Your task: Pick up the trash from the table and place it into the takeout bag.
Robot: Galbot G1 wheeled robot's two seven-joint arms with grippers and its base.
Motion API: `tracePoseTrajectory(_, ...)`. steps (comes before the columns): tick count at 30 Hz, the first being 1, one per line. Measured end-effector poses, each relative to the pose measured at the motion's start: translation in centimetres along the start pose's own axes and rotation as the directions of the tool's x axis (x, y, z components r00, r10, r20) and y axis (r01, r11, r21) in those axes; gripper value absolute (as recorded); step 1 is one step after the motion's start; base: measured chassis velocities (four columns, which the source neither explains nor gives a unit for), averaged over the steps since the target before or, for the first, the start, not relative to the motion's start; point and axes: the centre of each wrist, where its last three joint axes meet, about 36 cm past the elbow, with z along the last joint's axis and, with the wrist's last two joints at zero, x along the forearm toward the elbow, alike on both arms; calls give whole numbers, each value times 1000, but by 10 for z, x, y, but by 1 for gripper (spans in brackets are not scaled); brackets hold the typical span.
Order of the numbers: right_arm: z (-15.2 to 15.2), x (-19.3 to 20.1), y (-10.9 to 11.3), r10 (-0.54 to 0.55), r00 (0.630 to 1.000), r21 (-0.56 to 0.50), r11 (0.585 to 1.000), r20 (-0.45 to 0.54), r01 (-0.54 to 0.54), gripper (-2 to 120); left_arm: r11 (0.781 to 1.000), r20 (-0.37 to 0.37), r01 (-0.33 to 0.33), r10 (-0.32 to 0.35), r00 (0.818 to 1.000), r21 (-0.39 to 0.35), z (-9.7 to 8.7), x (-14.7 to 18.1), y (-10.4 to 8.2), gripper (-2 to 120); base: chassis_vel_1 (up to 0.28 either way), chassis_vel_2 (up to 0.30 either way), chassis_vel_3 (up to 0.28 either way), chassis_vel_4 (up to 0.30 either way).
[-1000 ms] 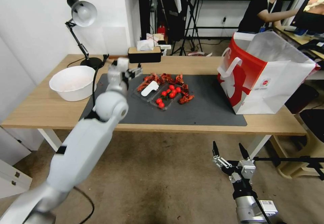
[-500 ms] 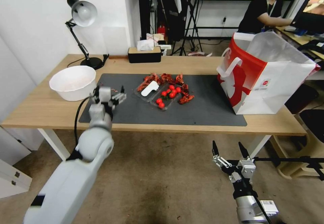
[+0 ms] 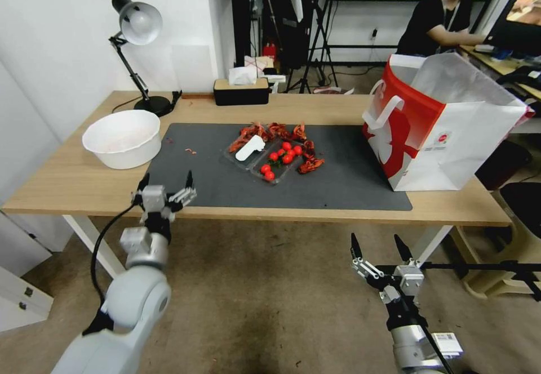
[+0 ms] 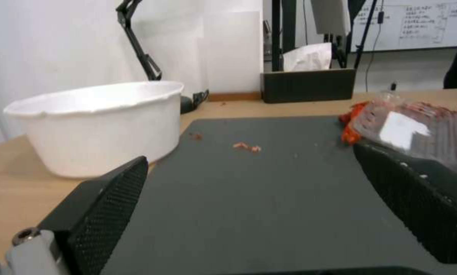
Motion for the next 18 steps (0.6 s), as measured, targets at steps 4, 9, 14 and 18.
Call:
tracePoseTrajectory(4, 0, 0, 1, -6, 1000, -2, 1000, -1, 6, 100, 1000, 23, 5, -5, 1000, 20, 8, 12, 5, 100, 0, 0, 0, 0)
tracePoseTrajectory(9, -2, 0, 3, -19, 1000, -3, 1000, 3, 19, 100, 998, 18, -1, 0, 1000, 59, 23, 49, 13, 100, 0, 0, 0, 0)
tracePoseTrajectory(14, -7, -6, 1, -31, 999, 6, 1000, 22, 31, 100, 996, -2, -20, 20, 1000, 83, 37, 88, 21, 100, 0, 0, 0, 0)
tracePoseTrajectory(18, -8, -10, -1, -35, 999, 9, 999, 37, 35, 100, 994, -2, -36, 36, 999, 107, 50, 111, 23, 100, 0, 0, 0, 0)
